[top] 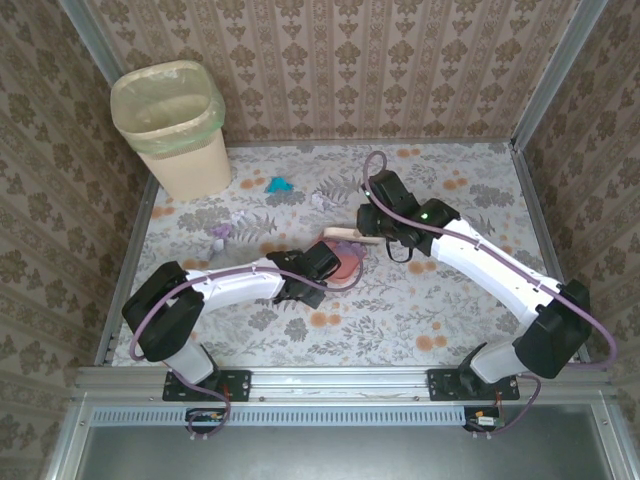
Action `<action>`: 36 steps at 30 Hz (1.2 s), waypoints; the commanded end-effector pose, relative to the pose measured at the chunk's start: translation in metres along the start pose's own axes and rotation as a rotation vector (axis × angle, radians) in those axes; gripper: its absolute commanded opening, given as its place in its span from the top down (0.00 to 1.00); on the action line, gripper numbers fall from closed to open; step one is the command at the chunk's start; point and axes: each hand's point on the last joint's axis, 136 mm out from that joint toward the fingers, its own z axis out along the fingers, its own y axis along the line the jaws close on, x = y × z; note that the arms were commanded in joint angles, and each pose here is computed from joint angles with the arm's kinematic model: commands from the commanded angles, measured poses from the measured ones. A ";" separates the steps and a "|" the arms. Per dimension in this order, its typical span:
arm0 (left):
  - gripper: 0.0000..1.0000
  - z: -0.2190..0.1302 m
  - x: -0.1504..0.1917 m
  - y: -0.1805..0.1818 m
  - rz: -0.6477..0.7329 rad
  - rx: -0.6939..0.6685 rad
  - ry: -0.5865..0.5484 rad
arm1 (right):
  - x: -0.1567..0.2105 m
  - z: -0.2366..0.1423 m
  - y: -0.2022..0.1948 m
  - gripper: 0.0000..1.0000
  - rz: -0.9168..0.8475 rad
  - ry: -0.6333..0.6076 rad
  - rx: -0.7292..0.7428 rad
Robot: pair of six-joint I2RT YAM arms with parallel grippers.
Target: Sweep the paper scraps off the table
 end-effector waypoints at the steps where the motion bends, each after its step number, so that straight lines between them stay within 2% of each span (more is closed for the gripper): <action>1: 1.00 0.001 0.002 0.004 0.019 -0.032 -0.007 | 0.006 -0.012 0.025 1.00 -0.039 0.055 -0.093; 8: 1.00 -0.005 0.000 0.000 0.035 -0.020 -0.035 | 0.000 -0.027 0.031 1.00 0.017 0.009 -0.148; 9: 1.00 -0.005 0.000 -0.001 0.039 -0.017 -0.037 | -0.006 -0.039 0.029 1.00 0.029 -0.027 -0.163; 17: 1.00 -0.011 0.004 -0.007 0.057 0.009 -0.050 | -0.027 -0.080 -0.012 1.00 0.168 -0.253 -0.137; 21: 1.00 -0.012 0.005 -0.009 0.059 0.020 -0.045 | -0.032 -0.092 -0.046 1.00 0.196 -0.352 -0.033; 29: 1.00 -0.009 0.002 -0.015 0.060 0.035 -0.015 | -0.041 -0.082 -0.103 1.00 0.164 -0.410 0.209; 32: 1.00 -0.007 -0.002 -0.018 0.059 0.042 -0.014 | -0.049 -0.074 -0.106 1.00 0.136 -0.439 0.236; 36: 1.00 -0.001 -0.005 -0.020 0.057 0.034 0.009 | -0.048 -0.055 -0.105 1.00 0.095 -0.392 0.265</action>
